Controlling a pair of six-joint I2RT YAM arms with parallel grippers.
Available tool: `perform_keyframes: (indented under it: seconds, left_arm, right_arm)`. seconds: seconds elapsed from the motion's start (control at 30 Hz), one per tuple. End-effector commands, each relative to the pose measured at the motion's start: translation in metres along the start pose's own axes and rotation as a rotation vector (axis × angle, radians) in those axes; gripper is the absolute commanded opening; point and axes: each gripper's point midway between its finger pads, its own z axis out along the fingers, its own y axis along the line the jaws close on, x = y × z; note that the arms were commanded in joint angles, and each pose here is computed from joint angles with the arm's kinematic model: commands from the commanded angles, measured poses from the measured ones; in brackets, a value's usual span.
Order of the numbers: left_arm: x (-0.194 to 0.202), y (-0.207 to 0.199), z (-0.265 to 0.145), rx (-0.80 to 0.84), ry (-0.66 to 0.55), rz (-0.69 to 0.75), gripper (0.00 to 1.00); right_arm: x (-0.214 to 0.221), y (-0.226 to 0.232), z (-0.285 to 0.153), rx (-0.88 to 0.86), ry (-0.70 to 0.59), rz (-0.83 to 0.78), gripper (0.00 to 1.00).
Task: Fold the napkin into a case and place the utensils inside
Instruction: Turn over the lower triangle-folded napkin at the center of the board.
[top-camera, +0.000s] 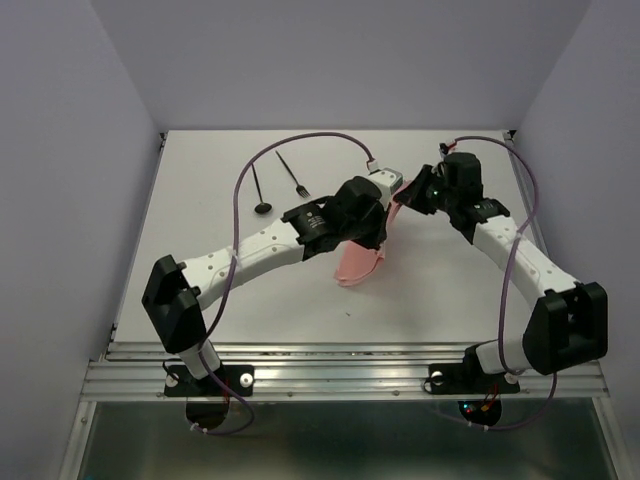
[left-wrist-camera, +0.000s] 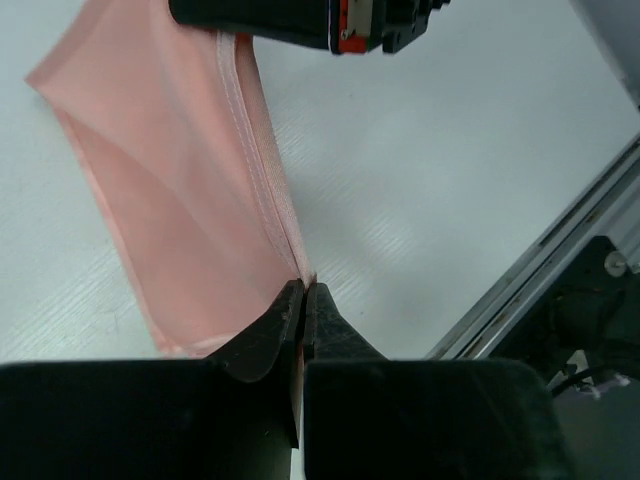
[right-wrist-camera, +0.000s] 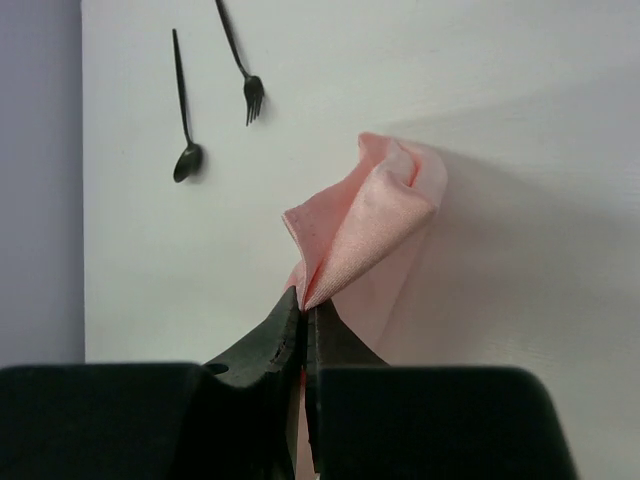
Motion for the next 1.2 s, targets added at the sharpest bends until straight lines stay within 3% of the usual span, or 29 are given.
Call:
perform_keyframes:
  seconds: [0.0,0.27,0.47,0.8,0.93,1.17]
  left_arm:
    - [-0.03,-0.042,-0.036,0.161,-0.027,0.015,0.0]
    - [-0.06,-0.105,-0.037,0.296,-0.033,0.06,0.0]
    - [-0.049,-0.156,-0.024,0.392,0.015,0.117,0.0]
    - [-0.049,-0.229,-0.034,0.622,0.013,0.109,0.0]
    - [-0.051,-0.239,-0.04,0.694,-0.004,0.098,0.0]
    - [-0.04,-0.191,-0.029,0.737,0.002,-0.015,0.0]
  right_arm:
    - [-0.042,-0.022,-0.031,0.147,-0.148,-0.076,0.01]
    - [-0.067,-0.066,-0.116,0.48,-0.273,-0.16,0.01]
    - [-0.074,-0.086,-0.185,0.681,-0.358,-0.172,0.01]
    - [-0.098,-0.065,-0.254,0.754,-0.429,-0.209,0.01]
    - [-0.102,-0.058,-0.235,0.726,-0.341,-0.267,0.01]
    - [-0.106,-0.05,-0.146,0.605,-0.154,-0.314,0.01]
